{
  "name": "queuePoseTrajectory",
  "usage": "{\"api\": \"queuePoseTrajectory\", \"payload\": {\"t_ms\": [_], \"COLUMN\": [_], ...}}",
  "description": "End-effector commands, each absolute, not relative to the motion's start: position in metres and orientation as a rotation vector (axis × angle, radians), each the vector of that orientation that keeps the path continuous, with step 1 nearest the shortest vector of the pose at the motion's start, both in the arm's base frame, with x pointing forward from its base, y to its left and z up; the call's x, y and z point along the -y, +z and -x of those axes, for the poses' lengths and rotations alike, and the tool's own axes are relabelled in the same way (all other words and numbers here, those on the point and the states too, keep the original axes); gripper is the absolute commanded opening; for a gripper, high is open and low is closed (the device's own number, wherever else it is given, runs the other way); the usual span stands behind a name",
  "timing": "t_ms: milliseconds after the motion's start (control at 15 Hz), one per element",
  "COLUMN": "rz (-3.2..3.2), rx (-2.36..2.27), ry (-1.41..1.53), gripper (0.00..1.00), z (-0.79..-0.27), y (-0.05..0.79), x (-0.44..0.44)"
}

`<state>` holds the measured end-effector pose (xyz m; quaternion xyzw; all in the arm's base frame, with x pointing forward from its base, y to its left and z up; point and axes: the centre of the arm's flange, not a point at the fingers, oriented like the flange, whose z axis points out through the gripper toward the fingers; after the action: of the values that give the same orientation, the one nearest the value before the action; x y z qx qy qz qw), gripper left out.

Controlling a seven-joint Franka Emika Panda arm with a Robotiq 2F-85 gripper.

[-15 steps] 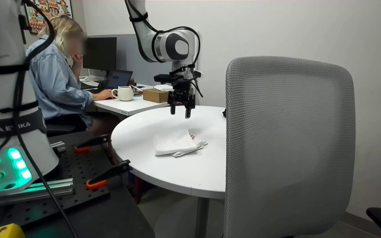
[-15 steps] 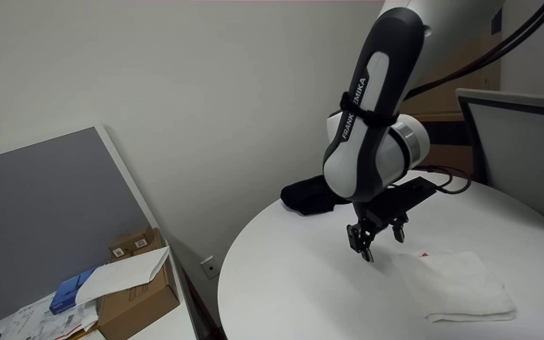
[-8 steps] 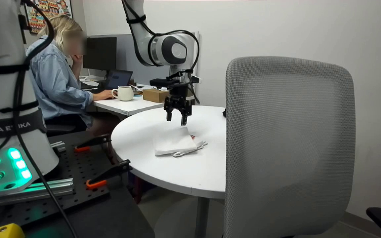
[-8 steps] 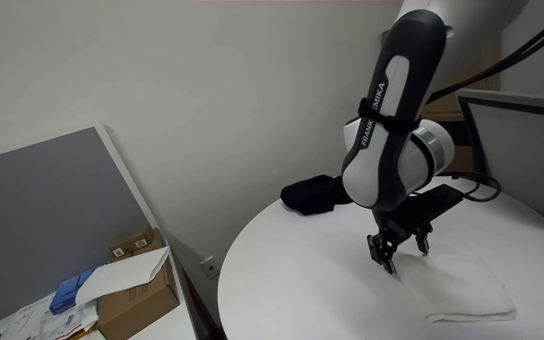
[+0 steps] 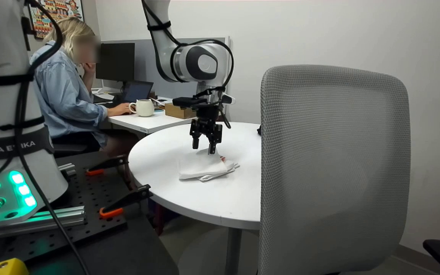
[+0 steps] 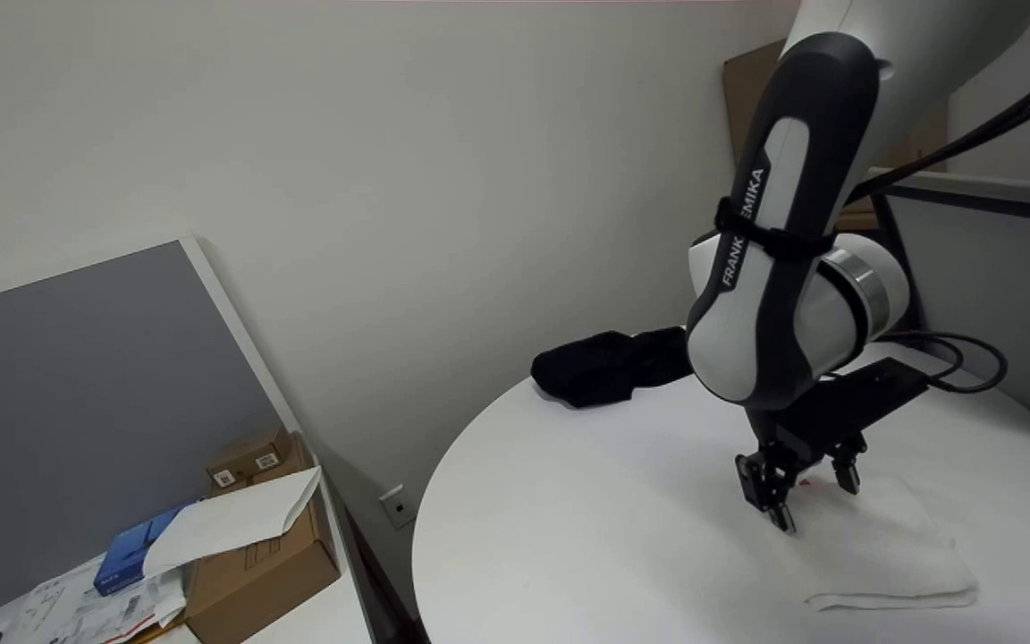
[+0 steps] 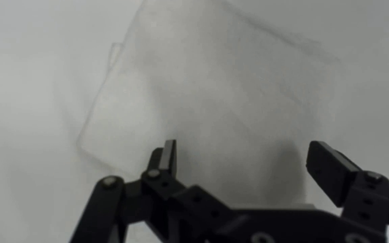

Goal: Wipe the table top with the white towel

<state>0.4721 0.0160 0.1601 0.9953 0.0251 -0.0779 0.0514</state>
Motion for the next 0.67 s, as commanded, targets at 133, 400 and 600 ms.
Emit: {"api": "queuePoseTrajectory", "payload": {"t_ms": [133, 400, 600], "rz": [-3.032, -3.032, -3.019], "rx": [-0.034, -0.033, -0.050], "ry": [-0.260, -0.291, -0.283], "gripper": [0.96, 0.63, 0.40], "z": [-0.449, -0.438, -0.433], "y": [0.136, 0.122, 0.121], "x": [-0.007, -0.008, -0.005]}}
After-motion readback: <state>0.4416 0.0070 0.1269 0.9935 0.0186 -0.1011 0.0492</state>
